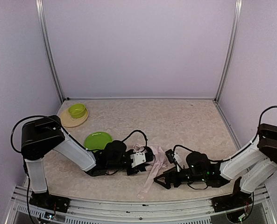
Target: Put away the umbrella
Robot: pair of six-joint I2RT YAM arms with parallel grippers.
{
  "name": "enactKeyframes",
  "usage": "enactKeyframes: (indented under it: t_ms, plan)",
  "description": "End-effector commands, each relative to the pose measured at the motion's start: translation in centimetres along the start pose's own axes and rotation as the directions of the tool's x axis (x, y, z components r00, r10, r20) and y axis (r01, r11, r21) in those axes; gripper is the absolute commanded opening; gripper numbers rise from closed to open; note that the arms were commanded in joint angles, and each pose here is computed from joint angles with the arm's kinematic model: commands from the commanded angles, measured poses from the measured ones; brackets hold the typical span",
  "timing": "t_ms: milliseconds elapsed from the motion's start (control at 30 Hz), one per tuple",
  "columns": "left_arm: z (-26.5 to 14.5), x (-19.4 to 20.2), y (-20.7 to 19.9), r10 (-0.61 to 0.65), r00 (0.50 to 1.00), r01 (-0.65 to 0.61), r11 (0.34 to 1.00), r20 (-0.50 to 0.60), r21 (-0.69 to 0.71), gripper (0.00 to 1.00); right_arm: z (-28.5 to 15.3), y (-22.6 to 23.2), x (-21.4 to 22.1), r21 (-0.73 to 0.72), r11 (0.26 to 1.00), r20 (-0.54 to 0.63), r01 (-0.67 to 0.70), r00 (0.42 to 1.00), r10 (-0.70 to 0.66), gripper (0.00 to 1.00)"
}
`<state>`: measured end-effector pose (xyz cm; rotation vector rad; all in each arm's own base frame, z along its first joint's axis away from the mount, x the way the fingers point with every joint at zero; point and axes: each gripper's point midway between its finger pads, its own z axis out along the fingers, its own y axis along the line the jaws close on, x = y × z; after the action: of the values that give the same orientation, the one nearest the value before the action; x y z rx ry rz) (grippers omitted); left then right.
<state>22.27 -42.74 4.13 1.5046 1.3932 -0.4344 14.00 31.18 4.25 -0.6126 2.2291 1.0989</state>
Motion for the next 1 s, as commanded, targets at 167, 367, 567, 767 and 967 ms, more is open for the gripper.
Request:
enactKeyframes:
  t_ms: [167, 367, 567, 767, 967]
  plan:
    - [-0.6, 7.0, -3.9, 0.000, 0.978, 0.021, 0.995, -0.209, 0.102, 0.04, 3.6, 2.9, -2.1, -0.123, 0.990, 0.042, 0.074, 0.997, -0.069, 0.72]
    - [-0.6, 7.2, -4.0, -0.001, 0.976, 0.025, 0.994, -0.216, 0.105, 0.04, 2.8, 3.3, -2.4, -0.162, 0.983, 0.079, 0.084, 0.994, -0.072, 0.20]
    - [-0.4, 7.4, -3.7, -0.022, 0.977, 0.045, 0.994, -0.214, 0.103, 0.03, 2.4, 2.5, -1.3, -0.226, 0.974, 0.051, 0.029, 0.999, -0.018, 0.00]
    - [-0.6, 7.6, -3.3, -0.038, 0.976, 0.061, 0.993, -0.214, 0.100, 0.04, 3.2, 2.5, 3.4, -0.265, 0.964, -0.166, -0.017, 0.986, -0.028, 0.00]
    - [-0.6, 7.8, -3.1, -0.048, 0.976, 0.072, 0.992, -0.214, 0.103, 0.04, 1.9, 3.2, 7.3, -0.278, 0.956, -0.279, -0.088, 0.960, 0.007, 0.00]
